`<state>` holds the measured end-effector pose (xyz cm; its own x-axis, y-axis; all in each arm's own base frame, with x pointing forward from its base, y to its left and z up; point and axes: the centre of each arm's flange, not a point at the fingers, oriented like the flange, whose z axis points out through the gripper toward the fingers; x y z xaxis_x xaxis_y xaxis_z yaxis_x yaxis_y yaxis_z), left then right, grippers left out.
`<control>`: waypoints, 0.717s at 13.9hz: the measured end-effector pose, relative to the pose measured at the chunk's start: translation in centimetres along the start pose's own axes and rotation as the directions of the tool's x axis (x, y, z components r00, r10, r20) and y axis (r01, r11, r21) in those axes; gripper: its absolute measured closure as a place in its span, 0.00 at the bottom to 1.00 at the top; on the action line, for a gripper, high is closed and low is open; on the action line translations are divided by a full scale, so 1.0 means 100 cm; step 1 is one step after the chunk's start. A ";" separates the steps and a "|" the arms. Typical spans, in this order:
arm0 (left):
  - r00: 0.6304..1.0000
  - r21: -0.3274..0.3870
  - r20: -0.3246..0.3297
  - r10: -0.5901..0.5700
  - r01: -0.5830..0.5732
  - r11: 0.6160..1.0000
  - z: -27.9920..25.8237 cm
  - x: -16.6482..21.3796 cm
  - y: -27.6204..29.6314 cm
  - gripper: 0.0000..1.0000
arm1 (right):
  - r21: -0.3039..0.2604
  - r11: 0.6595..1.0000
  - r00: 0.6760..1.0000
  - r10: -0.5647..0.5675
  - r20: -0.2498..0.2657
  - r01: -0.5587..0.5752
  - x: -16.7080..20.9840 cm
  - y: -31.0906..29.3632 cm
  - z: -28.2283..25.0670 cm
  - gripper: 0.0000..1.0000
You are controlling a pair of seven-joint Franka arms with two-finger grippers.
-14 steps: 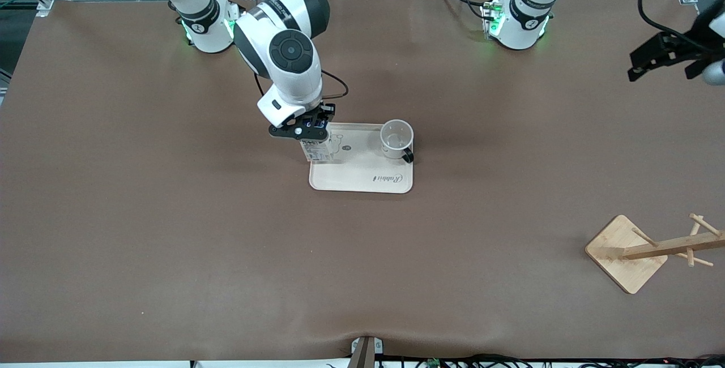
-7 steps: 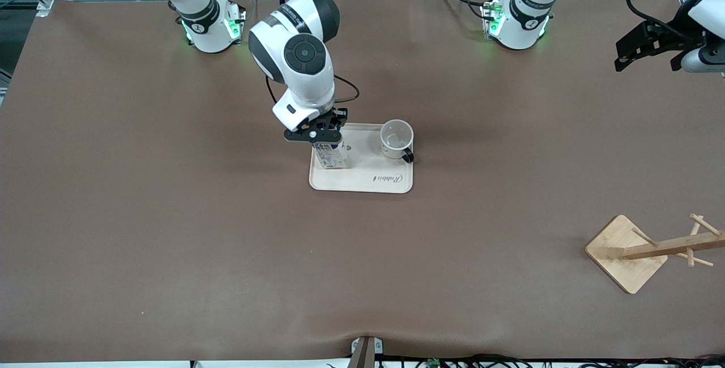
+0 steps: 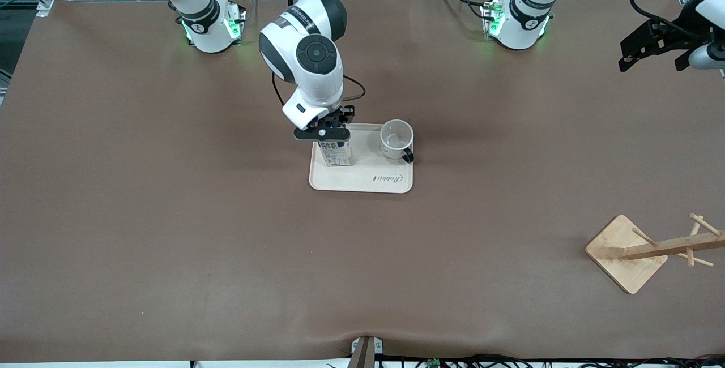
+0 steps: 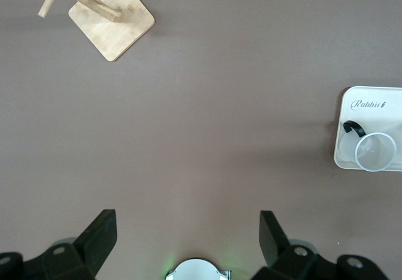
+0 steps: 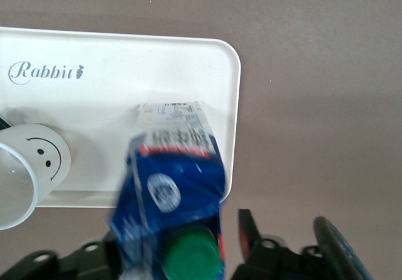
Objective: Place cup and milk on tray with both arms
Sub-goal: 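Lower the carton onto the tray beside the mug and open the right gripper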
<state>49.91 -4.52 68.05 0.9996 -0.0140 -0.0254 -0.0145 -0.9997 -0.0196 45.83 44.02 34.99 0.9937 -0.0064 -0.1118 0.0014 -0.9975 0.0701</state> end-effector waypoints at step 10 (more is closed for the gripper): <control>1.000 0.000 0.002 -0.003 0.003 1.000 0.000 -0.001 -0.002 0.00 | 0.000 1.000 1.000 0.001 -0.001 -0.001 0.001 0.000 0.000 0.00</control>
<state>49.84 -4.32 68.07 0.9996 -0.0114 -0.0273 -0.0120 -0.9997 -0.0194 45.91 44.03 35.00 0.9938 -0.0072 -0.1107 0.0005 -0.9976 0.0697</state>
